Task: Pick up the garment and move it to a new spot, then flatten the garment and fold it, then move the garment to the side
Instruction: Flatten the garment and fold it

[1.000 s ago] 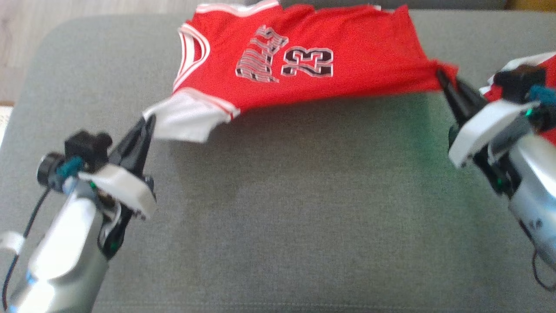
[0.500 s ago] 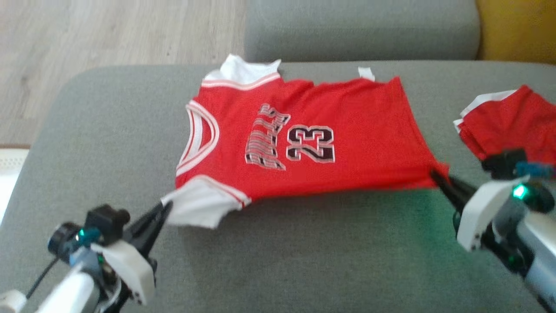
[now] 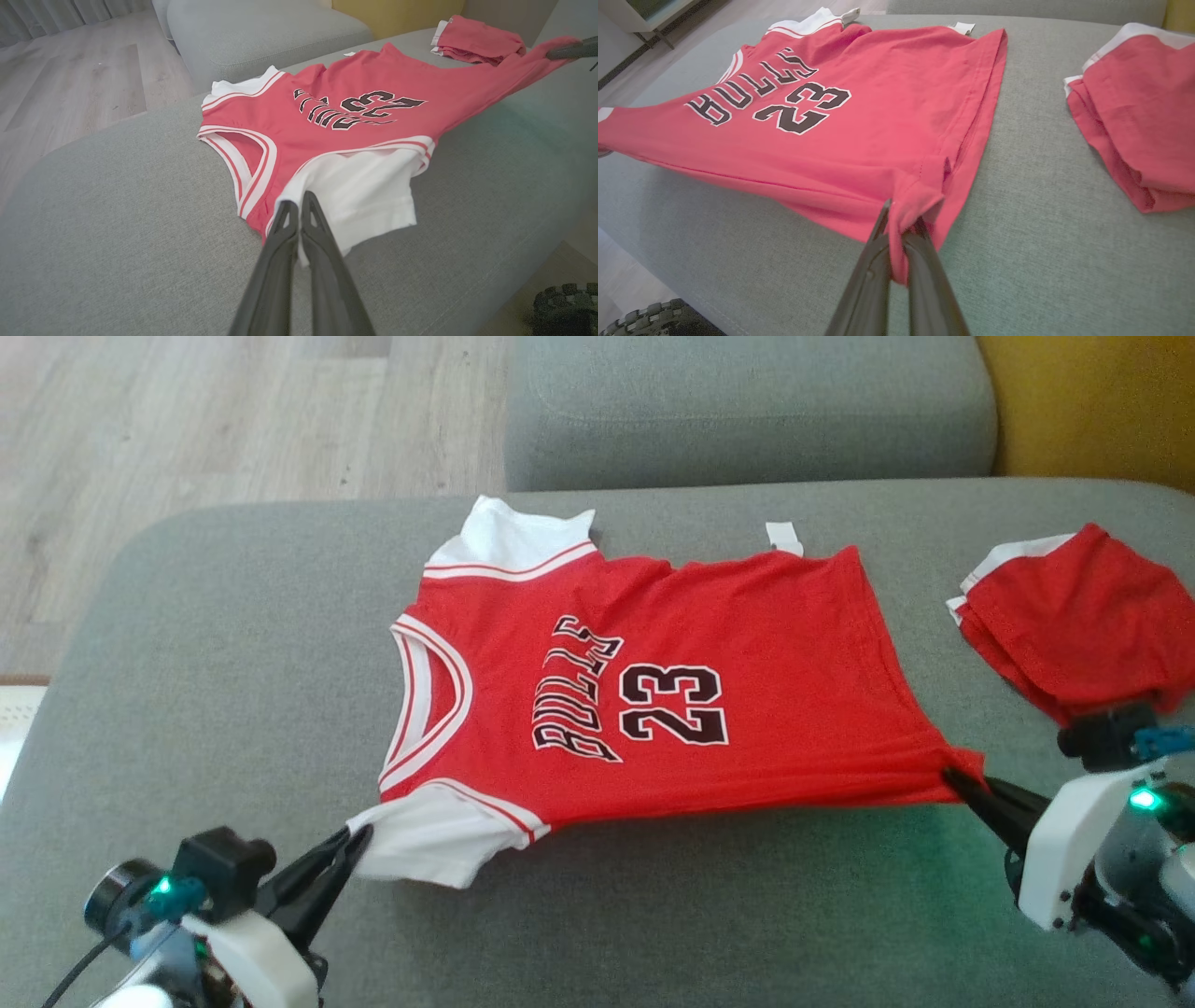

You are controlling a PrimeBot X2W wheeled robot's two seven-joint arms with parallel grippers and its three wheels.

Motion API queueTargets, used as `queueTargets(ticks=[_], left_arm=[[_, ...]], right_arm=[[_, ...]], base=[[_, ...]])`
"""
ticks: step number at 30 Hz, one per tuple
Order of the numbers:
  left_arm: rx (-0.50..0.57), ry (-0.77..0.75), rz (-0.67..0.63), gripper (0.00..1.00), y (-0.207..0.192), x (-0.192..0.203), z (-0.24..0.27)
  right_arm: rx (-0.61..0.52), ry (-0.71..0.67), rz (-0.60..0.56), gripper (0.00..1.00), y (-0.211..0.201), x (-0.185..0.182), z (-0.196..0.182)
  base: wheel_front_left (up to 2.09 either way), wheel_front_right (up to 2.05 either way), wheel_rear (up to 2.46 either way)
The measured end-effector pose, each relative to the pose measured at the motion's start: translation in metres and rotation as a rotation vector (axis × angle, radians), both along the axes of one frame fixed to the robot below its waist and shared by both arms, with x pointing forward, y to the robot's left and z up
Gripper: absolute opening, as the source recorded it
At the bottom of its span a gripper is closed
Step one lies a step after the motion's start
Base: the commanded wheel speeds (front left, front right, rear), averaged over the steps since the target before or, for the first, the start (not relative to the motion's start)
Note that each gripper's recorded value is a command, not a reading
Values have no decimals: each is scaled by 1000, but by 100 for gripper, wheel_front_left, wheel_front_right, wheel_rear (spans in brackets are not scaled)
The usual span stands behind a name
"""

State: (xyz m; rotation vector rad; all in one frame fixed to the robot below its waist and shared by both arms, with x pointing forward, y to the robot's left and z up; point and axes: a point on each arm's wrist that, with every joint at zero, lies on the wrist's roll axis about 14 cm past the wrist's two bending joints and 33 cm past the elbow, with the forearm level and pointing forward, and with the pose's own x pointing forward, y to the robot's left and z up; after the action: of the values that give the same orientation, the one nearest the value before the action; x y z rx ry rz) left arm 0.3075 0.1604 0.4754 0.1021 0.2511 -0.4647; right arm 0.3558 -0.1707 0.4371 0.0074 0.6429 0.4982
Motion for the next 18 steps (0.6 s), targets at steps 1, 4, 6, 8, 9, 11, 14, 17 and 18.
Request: queueTargets(ticks=[1, 4, 6, 8, 9, 11, 14, 17, 18], left_arm=[[8, 2, -6, 0, 0, 1, 0], [25, 8, -16, 0, -2, 9, 0], [41, -12, -25, 0, -3, 21, 5], [61, -33, -30, 0, -2, 36, 11], [68, -43, -30, 0, -2, 44, 14], [82, -52, -30, 0, 0, 58, 16], [120, -37, -46, 0, 1, 79, 11], [134, -23, -54, 0, -1, 94, 6], [142, -22, -56, 0, -1, 99, 5]], right_arm=[[-3, -3, 0, 0, -1, 2, 1], [-16, 2, 0, 0, -2, 7, 2], [-25, -4, 0, 0, -2, 15, 4], [-41, -7, 6, 0, -2, 22, 5], [-47, -6, 8, 0, -2, 26, 5], [-51, 0, 8, 0, 0, 34, 5], [-66, 25, 13, 0, 3, 45, -2], [-82, 42, 15, 0, 3, 53, -7], [-83, 47, 15, 0, 4, 56, -8]], base=[[0, 0, 0], [0, 0, 0], [0, 0, 0], [0, 0, 0], [0, 0, 0], [0, 0, 0], [0, 0, 0], [0, 0, 0], [0, 0, 0]])
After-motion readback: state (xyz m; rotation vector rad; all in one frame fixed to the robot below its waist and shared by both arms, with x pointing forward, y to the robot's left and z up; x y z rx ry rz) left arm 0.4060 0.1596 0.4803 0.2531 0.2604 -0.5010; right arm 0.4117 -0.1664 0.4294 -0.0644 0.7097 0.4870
